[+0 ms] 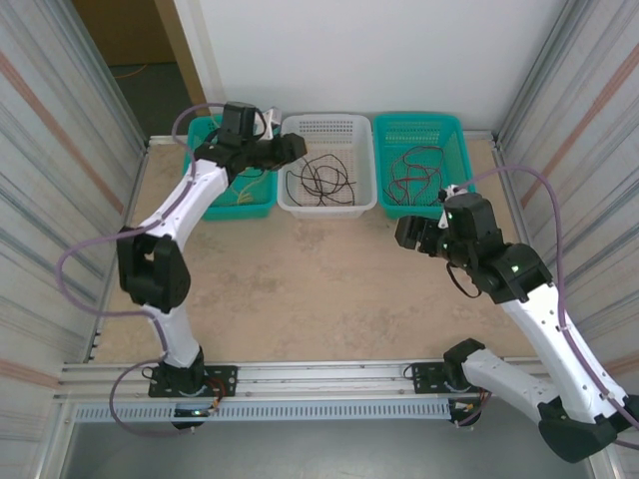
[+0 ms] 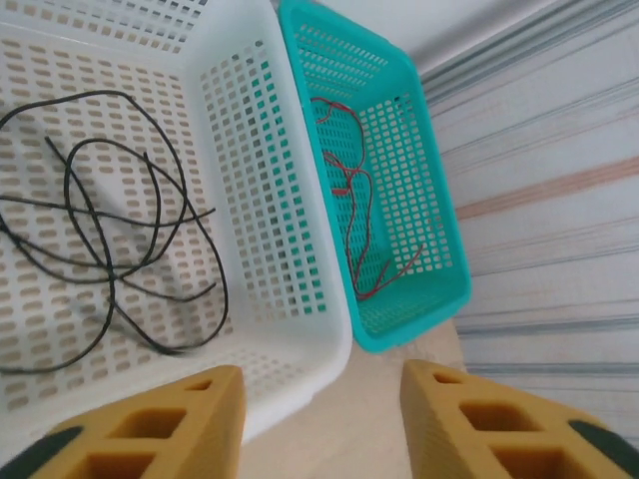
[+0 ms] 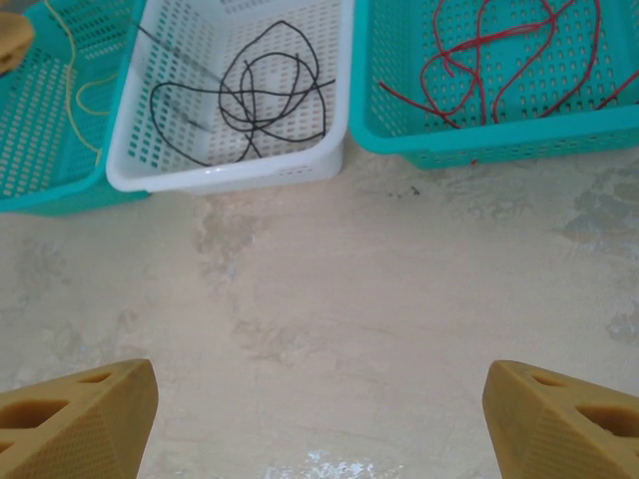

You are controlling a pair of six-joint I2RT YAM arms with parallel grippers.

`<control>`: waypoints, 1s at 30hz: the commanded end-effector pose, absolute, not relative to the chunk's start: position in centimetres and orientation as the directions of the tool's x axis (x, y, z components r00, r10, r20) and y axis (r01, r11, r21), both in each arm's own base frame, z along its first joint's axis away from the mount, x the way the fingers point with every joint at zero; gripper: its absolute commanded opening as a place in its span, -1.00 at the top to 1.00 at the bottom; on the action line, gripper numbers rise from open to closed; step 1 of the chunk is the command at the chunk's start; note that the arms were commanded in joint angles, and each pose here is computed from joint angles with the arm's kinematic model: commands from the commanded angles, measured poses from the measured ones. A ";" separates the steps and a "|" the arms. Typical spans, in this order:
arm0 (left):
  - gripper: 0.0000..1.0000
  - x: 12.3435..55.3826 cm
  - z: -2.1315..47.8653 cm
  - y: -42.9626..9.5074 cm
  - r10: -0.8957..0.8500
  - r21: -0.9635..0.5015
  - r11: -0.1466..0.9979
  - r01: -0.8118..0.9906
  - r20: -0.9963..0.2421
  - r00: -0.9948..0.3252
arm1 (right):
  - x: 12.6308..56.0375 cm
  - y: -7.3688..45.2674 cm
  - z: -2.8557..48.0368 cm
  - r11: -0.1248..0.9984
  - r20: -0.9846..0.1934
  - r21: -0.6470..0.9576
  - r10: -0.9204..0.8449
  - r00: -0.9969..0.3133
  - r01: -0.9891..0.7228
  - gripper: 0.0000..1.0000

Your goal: Untangle the cables

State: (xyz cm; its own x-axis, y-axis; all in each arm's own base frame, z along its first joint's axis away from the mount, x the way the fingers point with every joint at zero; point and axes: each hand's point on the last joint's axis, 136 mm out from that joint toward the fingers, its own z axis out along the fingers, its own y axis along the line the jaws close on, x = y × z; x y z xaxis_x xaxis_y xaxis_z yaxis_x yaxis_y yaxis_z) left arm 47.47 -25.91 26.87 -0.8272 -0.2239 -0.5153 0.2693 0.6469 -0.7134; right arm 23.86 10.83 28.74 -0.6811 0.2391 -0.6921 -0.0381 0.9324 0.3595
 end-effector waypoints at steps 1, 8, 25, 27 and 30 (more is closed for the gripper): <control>-0.94 48.8 26.5 -27.7 -0.209 -0.730 0.614 0.300 -0.518 -0.830 | 23.5 10.4 28.8 0.927 -0.693 0.376 0.274 -0.667 -0.009 -0.69; -0.97 47.2 26.5 -28.2 -0.137 -0.629 0.685 0.369 -0.608 -0.782 | 23.8 10.3 29.4 0.919 -0.720 0.393 0.297 -0.627 -0.017 -0.77; -0.97 35.3 20.9 -0.6 0.065 0.138 0.972 -0.191 -0.935 -0.348 | 28.5 0.3 23.3 0.934 -0.948 0.114 0.204 -0.244 0.339 -0.98; -0.97 34.9 19.4 2.1 0.027 0.118 0.958 -0.262 -0.945 -0.327 | 29.2 -2.1 20.9 0.896 -0.944 0.069 0.200 -0.261 0.440 -0.98; -0.97 35.1 17.6 4.3 0.029 0.117 0.942 -0.316 -0.963 -0.269 | 30.3 -4.8 17.6 0.854 -0.945 0.025 0.191 -0.267 0.520 -0.98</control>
